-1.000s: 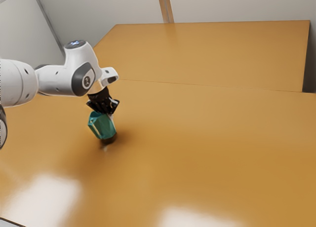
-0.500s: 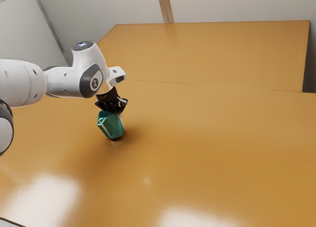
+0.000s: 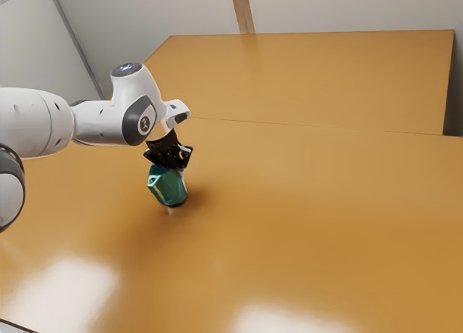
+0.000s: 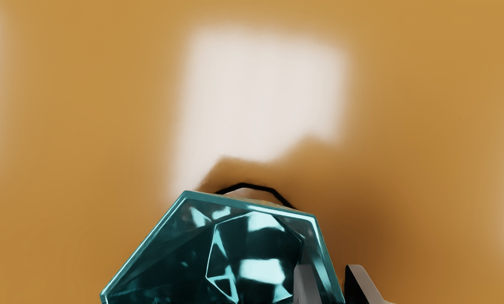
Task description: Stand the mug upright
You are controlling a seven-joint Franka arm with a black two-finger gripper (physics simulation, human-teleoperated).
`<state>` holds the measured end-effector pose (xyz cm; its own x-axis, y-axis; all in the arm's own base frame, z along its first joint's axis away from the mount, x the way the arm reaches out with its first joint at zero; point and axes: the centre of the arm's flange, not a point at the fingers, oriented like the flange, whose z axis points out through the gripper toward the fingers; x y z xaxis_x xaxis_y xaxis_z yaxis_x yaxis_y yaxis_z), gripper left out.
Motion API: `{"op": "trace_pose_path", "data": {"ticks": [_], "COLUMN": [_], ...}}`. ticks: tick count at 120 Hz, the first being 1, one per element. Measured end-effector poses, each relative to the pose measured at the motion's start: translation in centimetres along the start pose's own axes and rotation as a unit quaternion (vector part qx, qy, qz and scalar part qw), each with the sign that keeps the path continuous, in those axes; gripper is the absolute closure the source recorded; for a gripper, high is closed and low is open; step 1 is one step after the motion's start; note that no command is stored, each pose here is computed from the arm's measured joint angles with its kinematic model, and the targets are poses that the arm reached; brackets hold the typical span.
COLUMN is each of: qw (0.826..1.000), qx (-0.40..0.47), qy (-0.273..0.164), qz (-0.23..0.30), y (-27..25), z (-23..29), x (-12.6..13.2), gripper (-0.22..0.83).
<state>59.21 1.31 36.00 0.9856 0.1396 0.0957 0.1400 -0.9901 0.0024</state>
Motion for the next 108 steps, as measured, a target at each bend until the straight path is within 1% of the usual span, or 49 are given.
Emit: {"op": "trace_pose_path", "data": {"ticks": [7, 15, 29, 45, 58, 70, 90, 101, 108], "qw": [1.000, 1.000, 1.000, 1.000, 0.999, 0.999, 0.998, 0.996, 0.995], "qx": [-0.002, -0.003, -0.014, -0.024, -0.030, -0.043, -0.036, -0.025, -0.016], "qy": [-0.001, -0.002, -0.004, -0.014, -0.023, -0.009, 0.027, 0.035, 0.032], "qz": [0.000, 0.000, -0.004, -0.007, -0.007, 0.003, 0.054, 0.080, 0.094], "y": [0.0, 0.0, 0.4, 0.7, 1.0, 0.7, -0.2, -0.4, -0.6], "z": [0.0, -0.1, -1.8, -3.7, -5.7, -10.7, -19.9, -23.6, -25.1], "x": [0.0, 0.0, 0.9, 1.6, 2.0, 2.0, 3.2, 3.4, 3.3], "gripper": [0.59, 0.47, 0.30, 0.17, 0.11, 0.07, 0.03, 0.02, 0.02]}}
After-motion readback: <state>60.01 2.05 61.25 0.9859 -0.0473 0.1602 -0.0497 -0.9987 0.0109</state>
